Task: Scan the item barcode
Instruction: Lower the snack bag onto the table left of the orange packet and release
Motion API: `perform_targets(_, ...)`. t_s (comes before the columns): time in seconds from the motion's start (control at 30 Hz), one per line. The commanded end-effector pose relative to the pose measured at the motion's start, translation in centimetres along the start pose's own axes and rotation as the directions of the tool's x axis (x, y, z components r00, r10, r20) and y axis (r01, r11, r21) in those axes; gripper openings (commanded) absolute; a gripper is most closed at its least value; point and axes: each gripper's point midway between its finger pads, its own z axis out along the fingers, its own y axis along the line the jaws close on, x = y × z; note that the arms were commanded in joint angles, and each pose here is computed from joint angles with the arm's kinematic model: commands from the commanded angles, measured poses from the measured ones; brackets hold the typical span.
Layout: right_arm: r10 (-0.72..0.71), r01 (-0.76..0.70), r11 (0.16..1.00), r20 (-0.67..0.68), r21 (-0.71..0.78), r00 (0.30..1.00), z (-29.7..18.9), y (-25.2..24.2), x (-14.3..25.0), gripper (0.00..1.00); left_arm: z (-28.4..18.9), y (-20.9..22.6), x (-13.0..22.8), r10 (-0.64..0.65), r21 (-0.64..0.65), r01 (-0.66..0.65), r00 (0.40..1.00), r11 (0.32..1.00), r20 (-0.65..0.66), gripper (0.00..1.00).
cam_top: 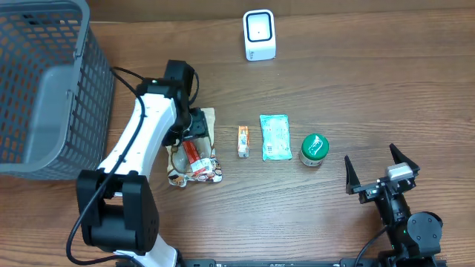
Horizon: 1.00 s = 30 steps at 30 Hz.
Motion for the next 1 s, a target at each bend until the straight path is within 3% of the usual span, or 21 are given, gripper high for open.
perform_targets(0.0, -0.003, 0.003, 1.000, -0.001, 0.004, 1.000, 0.0, -0.1, 0.3, 1.00, -1.7, 0.7, -0.9, -0.023, -0.002, 0.023, 0.998, 1.000, 0.052, 0.59)
perform_targets(0.2, -0.004, 0.004, 1.000, -0.001, 0.004, 1.000, 0.0, -0.1, 0.3, 1.00, -4.4, 3.8, -1.0, -0.118, -0.045, 0.125, 0.985, 0.991, 0.124, 0.63)
perform_targets(0.33, -0.003, 0.003, 1.000, -0.001, 0.004, 1.000, 0.0, -0.1, 0.3, 1.00, -5.3, 5.8, -1.4, -0.186, -0.040, 0.194, 0.971, 0.980, 0.150, 0.72)
perform_targets(0.47, -0.003, 0.003, 1.000, -0.001, 0.004, 1.000, 0.0, -0.1, 0.3, 1.00, -5.1, 7.4, -1.6, -0.236, -0.044, 0.245, 0.961, 0.969, 0.146, 1.00)
perform_targets(0.97, -0.003, 0.003, 1.000, -0.001, 0.004, 1.000, 0.0, -0.1, 0.3, 1.00, -4.9, 7.9, -1.7, -0.250, -0.047, 0.259, 0.958, 0.965, 0.143, 1.00)
